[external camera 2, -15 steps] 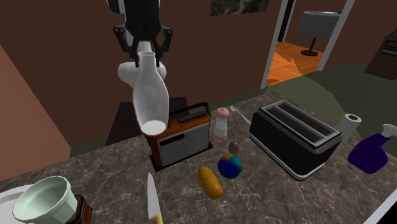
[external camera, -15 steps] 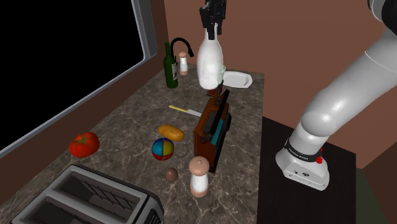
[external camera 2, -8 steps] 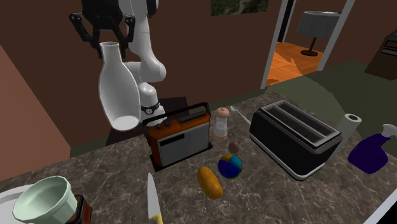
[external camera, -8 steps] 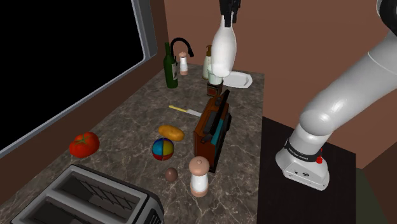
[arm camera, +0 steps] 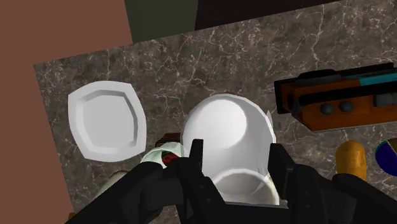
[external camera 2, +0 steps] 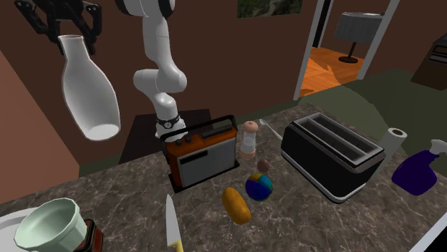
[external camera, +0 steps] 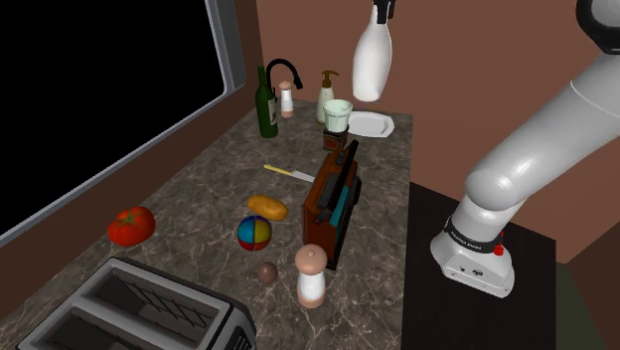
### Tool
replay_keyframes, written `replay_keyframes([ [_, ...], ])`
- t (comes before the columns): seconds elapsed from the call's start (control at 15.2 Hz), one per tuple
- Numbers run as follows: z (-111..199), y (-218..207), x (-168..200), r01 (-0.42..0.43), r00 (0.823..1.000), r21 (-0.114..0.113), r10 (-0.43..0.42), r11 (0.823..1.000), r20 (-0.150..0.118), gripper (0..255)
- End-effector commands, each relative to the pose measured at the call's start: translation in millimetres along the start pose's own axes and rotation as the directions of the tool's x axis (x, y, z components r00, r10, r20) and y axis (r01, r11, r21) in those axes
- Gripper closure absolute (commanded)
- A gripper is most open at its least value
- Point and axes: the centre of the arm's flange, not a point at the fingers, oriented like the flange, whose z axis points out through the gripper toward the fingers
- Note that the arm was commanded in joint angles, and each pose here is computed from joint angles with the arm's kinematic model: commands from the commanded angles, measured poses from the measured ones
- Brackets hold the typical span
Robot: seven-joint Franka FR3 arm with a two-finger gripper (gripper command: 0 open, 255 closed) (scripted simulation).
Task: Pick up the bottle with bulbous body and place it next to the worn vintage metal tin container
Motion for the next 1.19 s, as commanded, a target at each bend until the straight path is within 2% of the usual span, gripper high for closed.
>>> replay_keyframes([
  [0.0, -4.8, 25.1, -5.7, 0.002, 1.0, 0.0, -0.002, 1.0, 0.0, 255],
  [1.12, 84.4, 17.6, 0.7, 0.002, 1.0, 0.0, -0.002, 1.0, 0.0, 255],
])
